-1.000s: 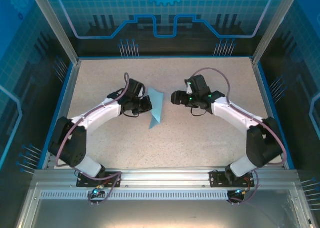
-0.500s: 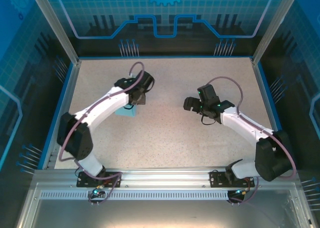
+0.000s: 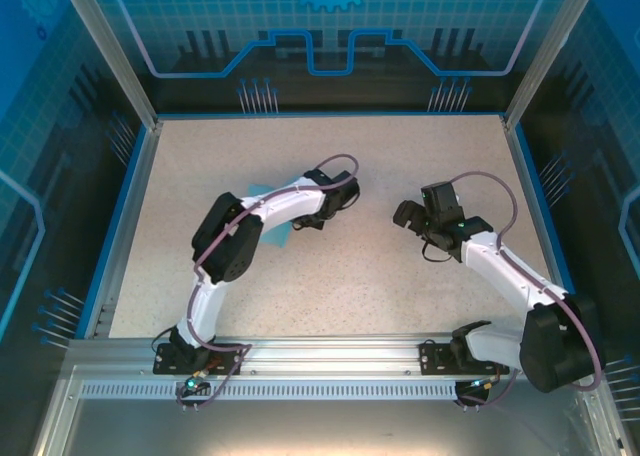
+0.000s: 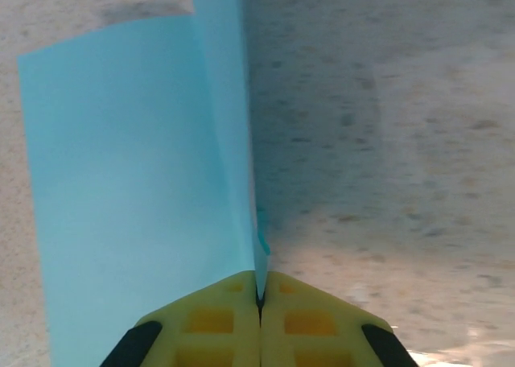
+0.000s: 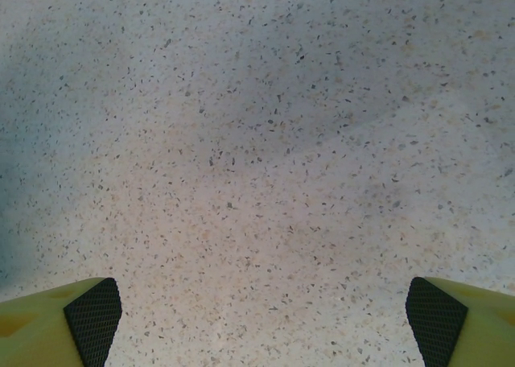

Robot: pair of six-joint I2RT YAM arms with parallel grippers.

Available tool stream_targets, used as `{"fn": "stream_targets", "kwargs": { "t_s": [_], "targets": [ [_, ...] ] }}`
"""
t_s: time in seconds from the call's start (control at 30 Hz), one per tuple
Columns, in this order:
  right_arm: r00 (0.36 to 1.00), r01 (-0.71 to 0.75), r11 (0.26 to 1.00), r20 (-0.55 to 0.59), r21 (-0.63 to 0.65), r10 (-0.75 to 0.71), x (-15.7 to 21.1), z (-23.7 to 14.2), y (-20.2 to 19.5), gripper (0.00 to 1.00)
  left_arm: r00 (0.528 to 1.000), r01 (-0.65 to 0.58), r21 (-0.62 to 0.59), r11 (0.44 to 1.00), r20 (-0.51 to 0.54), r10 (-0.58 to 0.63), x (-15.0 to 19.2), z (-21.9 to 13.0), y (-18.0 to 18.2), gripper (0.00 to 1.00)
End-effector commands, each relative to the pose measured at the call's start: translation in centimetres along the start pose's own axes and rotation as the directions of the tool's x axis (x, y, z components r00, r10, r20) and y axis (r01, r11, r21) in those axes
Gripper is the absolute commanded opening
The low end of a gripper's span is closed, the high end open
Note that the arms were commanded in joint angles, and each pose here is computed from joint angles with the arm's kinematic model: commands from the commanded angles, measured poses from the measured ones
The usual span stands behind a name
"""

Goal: Fold a paper plane with a square sheet of paper (pick it up from the middle)
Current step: Turn over the paper at the center of the table, then third fold the triangle at the center of the table.

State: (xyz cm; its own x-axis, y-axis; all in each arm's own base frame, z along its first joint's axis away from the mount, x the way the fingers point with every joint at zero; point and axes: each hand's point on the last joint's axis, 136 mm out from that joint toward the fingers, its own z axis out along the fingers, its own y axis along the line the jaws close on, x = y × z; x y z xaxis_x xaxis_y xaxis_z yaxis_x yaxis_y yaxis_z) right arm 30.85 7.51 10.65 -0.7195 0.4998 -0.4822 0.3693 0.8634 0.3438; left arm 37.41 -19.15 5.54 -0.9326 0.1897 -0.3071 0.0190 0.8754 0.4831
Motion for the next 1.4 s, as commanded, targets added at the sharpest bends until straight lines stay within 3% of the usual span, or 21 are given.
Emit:
{"fn": "stream_targets", "kwargs": {
  "t_s": [0.0, 0.27, 0.43, 0.67, 0.8, 0.93, 1.07, 1.37],
  "targets": [
    [0.999, -0.035, 0.999, -0.016, 0.022, 0.036, 0.4, -0.1, -1.0, 0.96, 0.999, 0.014, 0.038, 0.999, -0.031, -0.013, 0.4, -0.4, -2.2, 0.09],
    [0.999, -0.043, 0.999, -0.028, 0.020, 0.043, 0.6, 0.1, -1.1, 0.96, 0.995, 0.052, 0.213, 0.976, -0.097, -0.032, 0.6, -0.5, -6.4, 0.21],
    [0.998, -0.042, 0.999, -0.044, 0.007, 0.042, 0.9, 0.2, -0.9, 0.96, 0.993, 0.082, 0.362, 0.929, -0.109, -0.045, -0.2, -3.4, -7.8, 0.33],
    [0.992, 0.007, 0.997, -0.122, -0.076, -0.016, 1.9, 1.4, 1.0, 0.96, 0.993, 0.115, 0.665, 0.738, -0.053, -0.107, -2.7, -12.6, -7.4, 0.50],
    [0.981, 0.069, 0.975, -0.163, -0.212, -0.105, 2.9, 1.9, 4.4, 0.98, 0.976, 0.193, 0.763, 0.617, -0.083, -0.202, -3.9, -14.8, -4.8, 0.57],
    [0.953, 0.145, 0.932, -0.207, -0.333, -0.222, 4.8, 2.1, 8.8, 0.98, 0.928, 0.328, 0.812, 0.483, -0.183, -0.323, -4.6, -13.3, -1.8, 0.61],
    [0.912, 0.182, 0.879, -0.257, -0.441, -0.318, 7.4, 2.3, 13.6, 0.95, 0.883, 0.426, 0.806, 0.412, -0.270, -0.384, -4.3, -9.9, 0.1, 0.61],
    [0.836, 0.149, 0.831, -0.380, -0.536, -0.395, 12.7, 4.2, 19.6, 0.83, 0.831, 0.522, 0.762, 0.384, -0.352, -0.431, -5.2, -2.8, 0.3, 0.50]
  ]
}}
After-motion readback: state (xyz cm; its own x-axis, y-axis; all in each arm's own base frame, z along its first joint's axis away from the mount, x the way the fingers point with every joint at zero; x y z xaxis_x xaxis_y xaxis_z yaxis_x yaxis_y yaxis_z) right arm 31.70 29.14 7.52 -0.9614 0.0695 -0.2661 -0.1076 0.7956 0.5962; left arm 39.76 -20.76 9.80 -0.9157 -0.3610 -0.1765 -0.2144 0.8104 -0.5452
